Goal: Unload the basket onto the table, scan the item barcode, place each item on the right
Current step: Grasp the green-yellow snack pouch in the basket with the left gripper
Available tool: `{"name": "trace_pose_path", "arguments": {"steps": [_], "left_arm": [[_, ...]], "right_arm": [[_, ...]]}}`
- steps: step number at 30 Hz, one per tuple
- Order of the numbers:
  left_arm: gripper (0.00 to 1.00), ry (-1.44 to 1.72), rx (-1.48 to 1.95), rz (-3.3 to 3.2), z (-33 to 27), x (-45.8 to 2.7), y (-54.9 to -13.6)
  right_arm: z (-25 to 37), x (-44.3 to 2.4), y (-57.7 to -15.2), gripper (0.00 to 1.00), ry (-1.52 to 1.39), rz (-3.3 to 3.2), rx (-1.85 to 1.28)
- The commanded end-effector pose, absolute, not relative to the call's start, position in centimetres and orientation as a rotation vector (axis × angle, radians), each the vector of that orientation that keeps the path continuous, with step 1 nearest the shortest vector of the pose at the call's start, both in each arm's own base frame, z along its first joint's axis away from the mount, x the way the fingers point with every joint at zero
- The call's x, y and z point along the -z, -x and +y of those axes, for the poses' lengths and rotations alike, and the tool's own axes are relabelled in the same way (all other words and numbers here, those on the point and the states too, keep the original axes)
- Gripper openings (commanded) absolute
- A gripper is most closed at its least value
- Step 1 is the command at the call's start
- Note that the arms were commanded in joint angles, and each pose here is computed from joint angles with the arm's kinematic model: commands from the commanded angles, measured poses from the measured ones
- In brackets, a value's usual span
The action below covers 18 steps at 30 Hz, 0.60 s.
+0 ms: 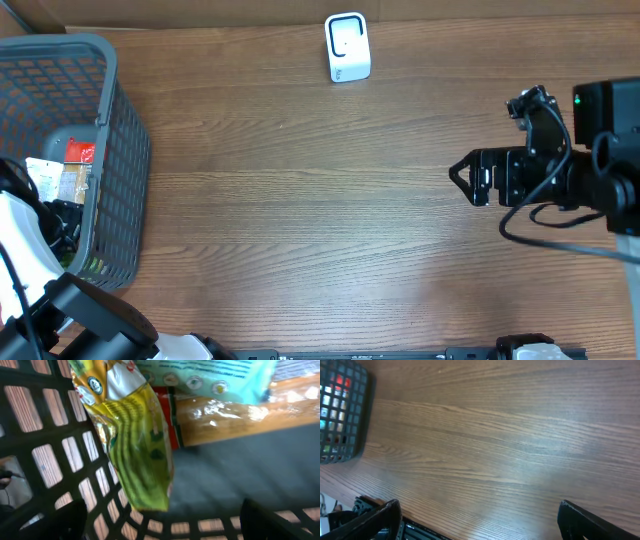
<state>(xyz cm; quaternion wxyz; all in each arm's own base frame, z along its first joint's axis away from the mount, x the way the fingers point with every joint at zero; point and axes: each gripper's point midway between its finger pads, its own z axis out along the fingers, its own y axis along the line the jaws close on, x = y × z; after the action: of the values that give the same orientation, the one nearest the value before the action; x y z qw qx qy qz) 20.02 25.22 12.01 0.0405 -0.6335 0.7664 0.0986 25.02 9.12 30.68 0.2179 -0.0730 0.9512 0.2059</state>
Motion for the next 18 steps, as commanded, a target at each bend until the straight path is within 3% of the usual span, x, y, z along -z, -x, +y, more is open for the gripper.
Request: {"name": "trace_pose_path", "arguments": {"steps": [1, 8, 13, 14, 16, 18], "left_arm": [[0.88, 1.979, -0.404, 2.326, 25.9, -11.2, -18.8], [0.88, 1.960, -0.439, 2.293, 26.5, -9.3, -18.9], [0.80, 1.961, -0.467, 2.292, 26.4, -7.5, -18.3], [0.73, 1.961, -0.467, 2.291, 26.3, -7.2, -18.3], [0.45, 1.962, -0.466, 2.292, 26.2, -6.9, -18.2], [0.32, 1.958, -0.466, 2.286, 26.4, -7.0, -18.3]], "right_arm": [[9.1, -30.8, -25.5, 1.00, 0.211, 2.636, -0.551], [9.2, -29.6, -26.4, 1.00, 0.202, 2.682, -0.556], [9.2, -29.3, -26.7, 1.00, 0.200, 2.695, -0.558], [9.2, -29.3, -26.7, 1.00, 0.200, 2.695, -0.558], [9.2, -29.3, -26.8, 1.00, 0.200, 2.694, -0.558], [9.2, -29.3, -26.9, 1.00, 0.200, 2.691, -0.557]]}}
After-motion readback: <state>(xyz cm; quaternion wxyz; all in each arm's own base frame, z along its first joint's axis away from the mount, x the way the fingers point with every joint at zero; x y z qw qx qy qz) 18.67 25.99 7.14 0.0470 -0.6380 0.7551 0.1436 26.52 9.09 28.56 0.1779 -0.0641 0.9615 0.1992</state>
